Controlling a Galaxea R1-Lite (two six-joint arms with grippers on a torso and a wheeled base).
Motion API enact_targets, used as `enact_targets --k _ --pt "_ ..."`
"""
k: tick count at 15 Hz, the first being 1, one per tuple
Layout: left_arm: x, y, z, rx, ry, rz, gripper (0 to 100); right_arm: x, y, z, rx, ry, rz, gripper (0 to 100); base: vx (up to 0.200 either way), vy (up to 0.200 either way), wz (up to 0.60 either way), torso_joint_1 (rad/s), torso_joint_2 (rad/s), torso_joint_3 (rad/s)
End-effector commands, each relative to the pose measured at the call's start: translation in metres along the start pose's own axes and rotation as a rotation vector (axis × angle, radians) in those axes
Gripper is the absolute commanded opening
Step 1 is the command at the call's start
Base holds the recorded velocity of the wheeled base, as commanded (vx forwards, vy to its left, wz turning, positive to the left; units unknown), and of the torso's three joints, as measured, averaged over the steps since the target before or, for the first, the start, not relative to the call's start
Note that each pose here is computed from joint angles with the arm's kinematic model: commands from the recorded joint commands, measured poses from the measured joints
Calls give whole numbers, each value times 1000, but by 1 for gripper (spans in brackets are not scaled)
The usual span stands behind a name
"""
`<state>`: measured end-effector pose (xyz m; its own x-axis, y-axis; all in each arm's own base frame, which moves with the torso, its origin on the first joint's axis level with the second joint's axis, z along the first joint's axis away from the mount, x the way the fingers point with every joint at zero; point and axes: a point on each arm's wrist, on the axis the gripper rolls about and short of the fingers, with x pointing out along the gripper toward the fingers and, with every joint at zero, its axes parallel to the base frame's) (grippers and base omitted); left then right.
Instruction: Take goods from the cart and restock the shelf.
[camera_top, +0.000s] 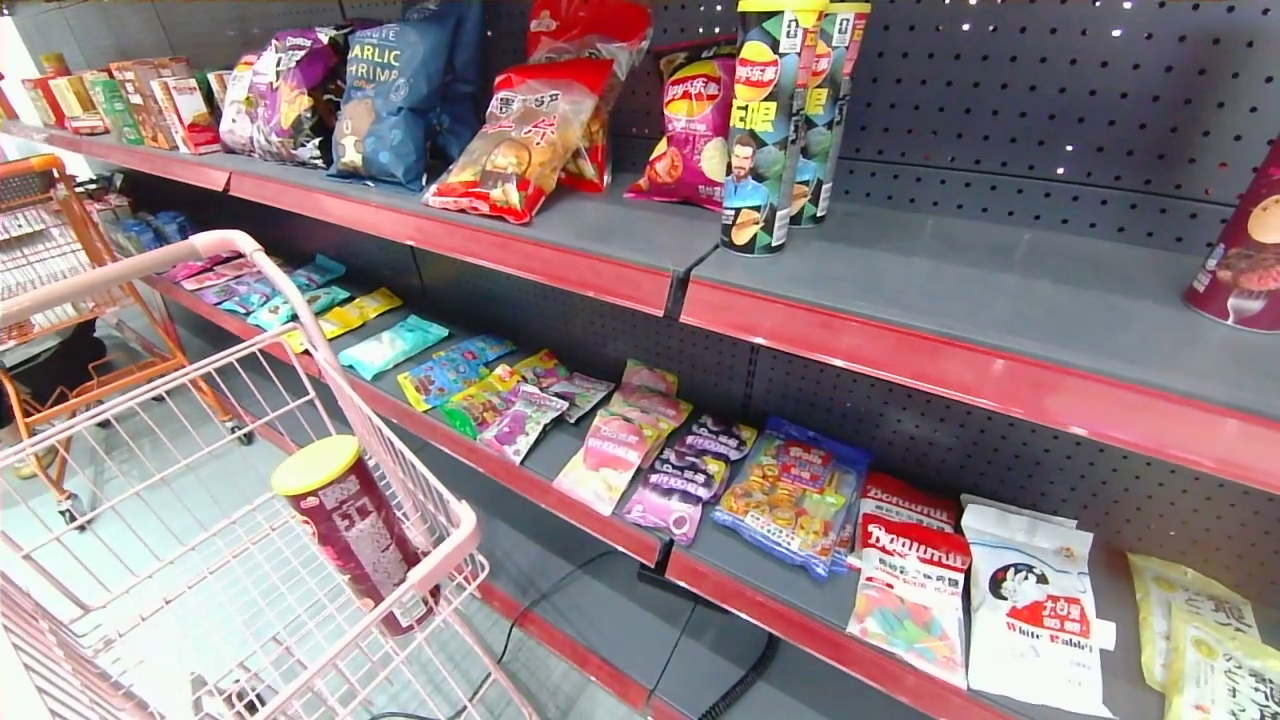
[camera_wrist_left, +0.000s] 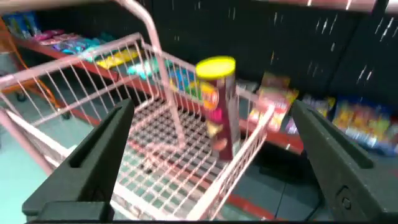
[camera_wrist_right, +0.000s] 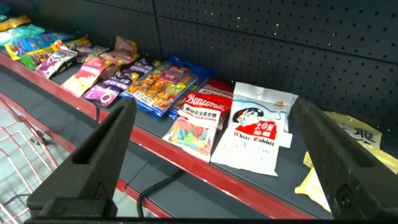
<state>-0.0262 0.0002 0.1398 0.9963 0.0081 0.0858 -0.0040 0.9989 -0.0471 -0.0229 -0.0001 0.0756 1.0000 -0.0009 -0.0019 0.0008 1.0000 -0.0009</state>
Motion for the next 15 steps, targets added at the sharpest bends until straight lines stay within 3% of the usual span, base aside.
enact_targets --k 1,2,4,5,7,10,13,15 --pt "92 -4 83 -104 157 52 100 0 0 0 1 0 1 100 0 0 0 0 0 0" --pt "120 -2 69 -115 258 80 100 0 0 0 1 0 1 100 0 0 0 0 0 0" --pt "156 7 32 -142 376 138 100 0 0 0 1 0 1 100 0 0 0 0 0 0" --pt "166 11 8 -148 445 149 100 0 0 0 1 0 1 100 0 0 0 0 0 0" --pt "175 14 -20 -152 546 141 100 0 0 0 1 0 1 100 0 0 0 0 0 0" --pt "175 13 -44 -122 674 103 100 0 0 0 1 0 1 100 0 0 0 0 0 0" --pt "176 12 -53 -112 729 22 100 0 0 0 1 0 -1 100 0 0 0 0 0 0" --pt "184 13 -56 -113 728 11 100 0 0 0 1 0 1 100 0 0 0 0 0 0"
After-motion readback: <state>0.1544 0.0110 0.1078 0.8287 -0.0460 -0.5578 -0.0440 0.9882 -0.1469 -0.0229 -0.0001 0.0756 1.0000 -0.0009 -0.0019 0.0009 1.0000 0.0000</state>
